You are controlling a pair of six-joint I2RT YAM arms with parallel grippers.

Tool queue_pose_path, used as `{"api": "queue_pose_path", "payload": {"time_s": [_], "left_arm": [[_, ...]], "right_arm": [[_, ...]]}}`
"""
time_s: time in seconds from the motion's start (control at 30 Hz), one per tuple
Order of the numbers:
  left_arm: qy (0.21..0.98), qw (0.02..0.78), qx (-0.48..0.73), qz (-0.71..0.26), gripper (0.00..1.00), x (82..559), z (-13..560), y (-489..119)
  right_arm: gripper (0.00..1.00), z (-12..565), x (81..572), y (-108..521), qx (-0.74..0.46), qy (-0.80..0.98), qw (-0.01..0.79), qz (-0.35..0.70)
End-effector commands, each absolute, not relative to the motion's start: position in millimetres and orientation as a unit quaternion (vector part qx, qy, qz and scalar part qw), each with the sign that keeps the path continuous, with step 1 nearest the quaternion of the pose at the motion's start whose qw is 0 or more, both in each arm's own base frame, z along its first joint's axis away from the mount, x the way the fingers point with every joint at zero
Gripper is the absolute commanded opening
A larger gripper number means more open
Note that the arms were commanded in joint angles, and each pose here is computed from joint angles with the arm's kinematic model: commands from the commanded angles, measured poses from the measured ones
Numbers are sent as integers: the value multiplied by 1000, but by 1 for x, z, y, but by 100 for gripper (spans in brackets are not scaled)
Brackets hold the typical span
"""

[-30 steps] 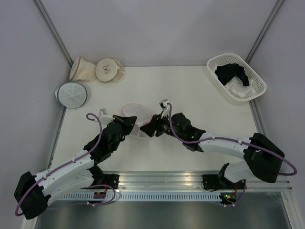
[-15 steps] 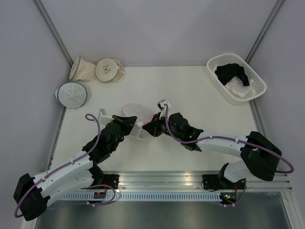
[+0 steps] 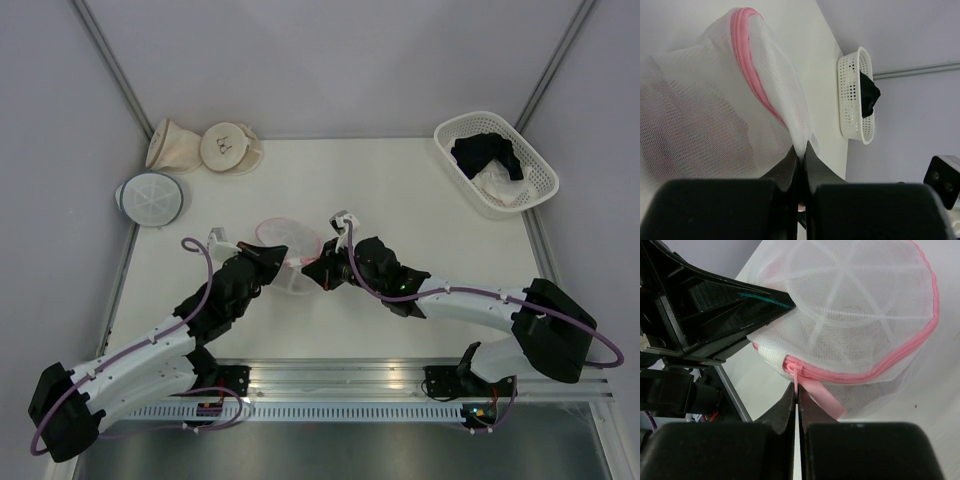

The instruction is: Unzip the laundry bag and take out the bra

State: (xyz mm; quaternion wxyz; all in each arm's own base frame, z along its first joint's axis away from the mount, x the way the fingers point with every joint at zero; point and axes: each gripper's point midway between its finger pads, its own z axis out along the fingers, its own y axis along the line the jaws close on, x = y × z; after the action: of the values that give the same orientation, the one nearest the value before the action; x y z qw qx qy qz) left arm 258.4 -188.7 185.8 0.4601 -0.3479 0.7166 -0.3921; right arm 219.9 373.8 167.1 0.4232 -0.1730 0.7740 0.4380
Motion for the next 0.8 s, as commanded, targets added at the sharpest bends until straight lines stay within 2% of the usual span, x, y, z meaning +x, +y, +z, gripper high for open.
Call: {"api": "queue_pose_path", "payload": {"time_s": [0.0,0.17,0.37,0.47,0.77], "left_arm": [[719,492,-308,-383,2,259,196,-186],[725,529,-214,-386,2,261,210,-196],[745,531,-79,-397,2,259,217,-210],[754,505,-7,-420,2,254,216,-219],[745,457,100,-476,2,256,215,-220]], "right_arm": [[0,175,217,371,-193,772,424,431],[1,151,211,363,-219,800,396,394],[0,131,217,344,-231,832,385,324],[0,130,224,332,-230,842,396,287],[0,111,246,302,-215,871,406,172]]}}
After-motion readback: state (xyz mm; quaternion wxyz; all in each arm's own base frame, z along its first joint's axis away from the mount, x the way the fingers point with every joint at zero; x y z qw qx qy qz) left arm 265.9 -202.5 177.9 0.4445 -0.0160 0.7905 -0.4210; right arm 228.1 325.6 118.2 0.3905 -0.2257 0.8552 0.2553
